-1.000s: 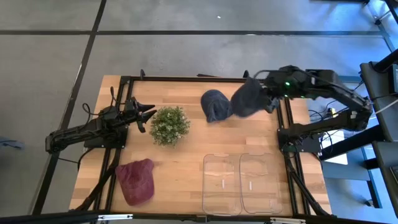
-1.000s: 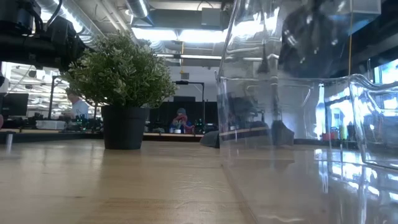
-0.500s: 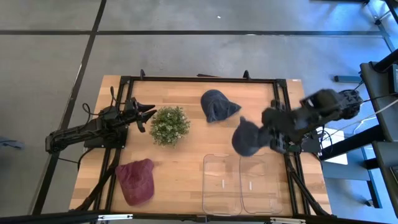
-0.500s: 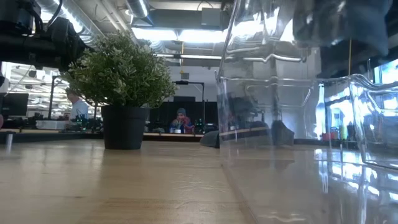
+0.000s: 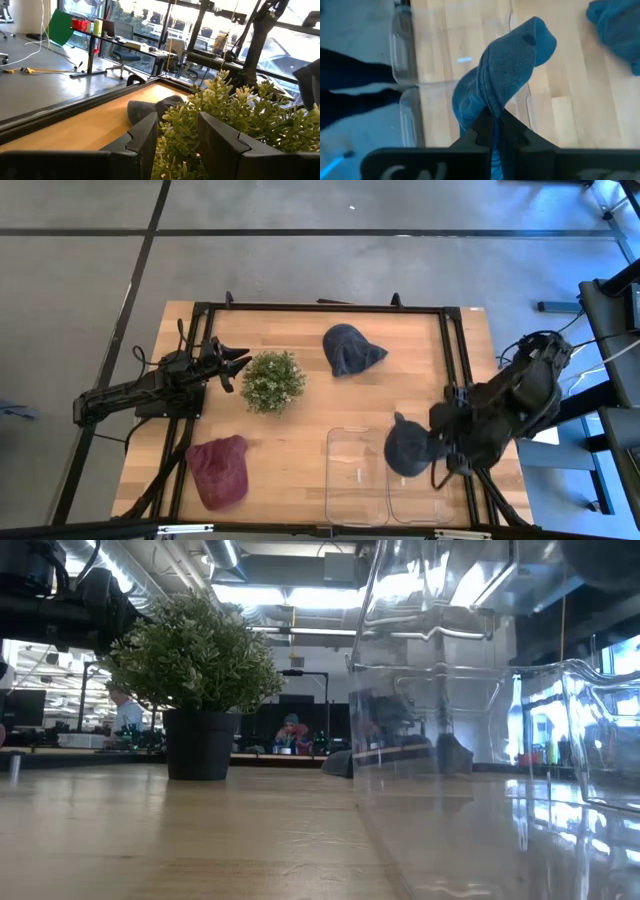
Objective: Pick & Place hat
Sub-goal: Put the right blue cap into the right transparent bin, then put the blue cap into the right transparent bin
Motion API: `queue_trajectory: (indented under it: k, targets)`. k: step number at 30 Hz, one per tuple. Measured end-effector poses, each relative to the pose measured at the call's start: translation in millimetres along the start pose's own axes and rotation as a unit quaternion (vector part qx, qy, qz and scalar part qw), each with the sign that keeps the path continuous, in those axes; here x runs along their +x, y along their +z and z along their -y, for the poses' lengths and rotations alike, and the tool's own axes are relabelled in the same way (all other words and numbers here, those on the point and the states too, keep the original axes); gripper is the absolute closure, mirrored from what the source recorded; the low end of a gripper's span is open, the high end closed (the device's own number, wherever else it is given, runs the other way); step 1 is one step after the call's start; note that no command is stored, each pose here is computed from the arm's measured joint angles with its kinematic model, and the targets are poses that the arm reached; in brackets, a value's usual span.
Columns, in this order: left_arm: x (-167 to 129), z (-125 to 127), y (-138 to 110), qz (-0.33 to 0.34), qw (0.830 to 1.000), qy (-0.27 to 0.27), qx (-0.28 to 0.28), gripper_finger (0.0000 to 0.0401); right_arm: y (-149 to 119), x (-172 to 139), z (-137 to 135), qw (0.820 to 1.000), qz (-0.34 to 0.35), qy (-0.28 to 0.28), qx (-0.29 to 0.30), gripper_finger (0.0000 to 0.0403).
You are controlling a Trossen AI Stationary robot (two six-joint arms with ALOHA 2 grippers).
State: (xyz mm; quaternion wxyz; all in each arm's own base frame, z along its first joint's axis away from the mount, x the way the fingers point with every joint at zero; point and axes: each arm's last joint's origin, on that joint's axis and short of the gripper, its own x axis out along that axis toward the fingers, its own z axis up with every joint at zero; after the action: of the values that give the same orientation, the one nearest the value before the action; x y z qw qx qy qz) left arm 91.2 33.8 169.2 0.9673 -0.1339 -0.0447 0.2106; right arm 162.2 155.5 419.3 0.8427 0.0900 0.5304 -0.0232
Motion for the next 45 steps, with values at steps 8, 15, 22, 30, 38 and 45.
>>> queue_trajectory:
  k: [8,15,22,30,38,45]
  targets:
    - [0.0,0.0,0.0,0.0,1.0,0.0,0.0,0.0265,-11.8,42.5,-14.8,0.995,-0.056,-0.059,-0.054,0.0392]
    - [0.0,0.0,0.0,0.0,1.0,0.0,-0.008,0.0265,-18.9,59.8,-11.7,0.988,-0.069,-0.097,-0.098,0.0392]
    - [0.0,0.1,-0.1,-0.001,1.0,-0.001,-0.013,0.0265,-28.1,82.0,-5.2,0.975,-0.102,-0.133,-0.147,0.0389]
    - [0.0,0.1,-0.1,-0.001,1.0,-0.002,-0.013,0.0265,-32.1,92.8,-0.7,0.969,-0.118,-0.151,-0.156,0.0371]
    - [0.0,0.1,-0.1,-0.001,1.0,-0.002,-0.013,0.0265,-30.4,91.1,-0.8,0.969,-0.114,-0.149,-0.162,0.0311]
    - [0.0,0.1,-0.1,-0.001,1.0,-0.002,-0.013,0.0265,-29.2,85.3,1.5,0.971,-0.107,-0.143,-0.157,0.0262]
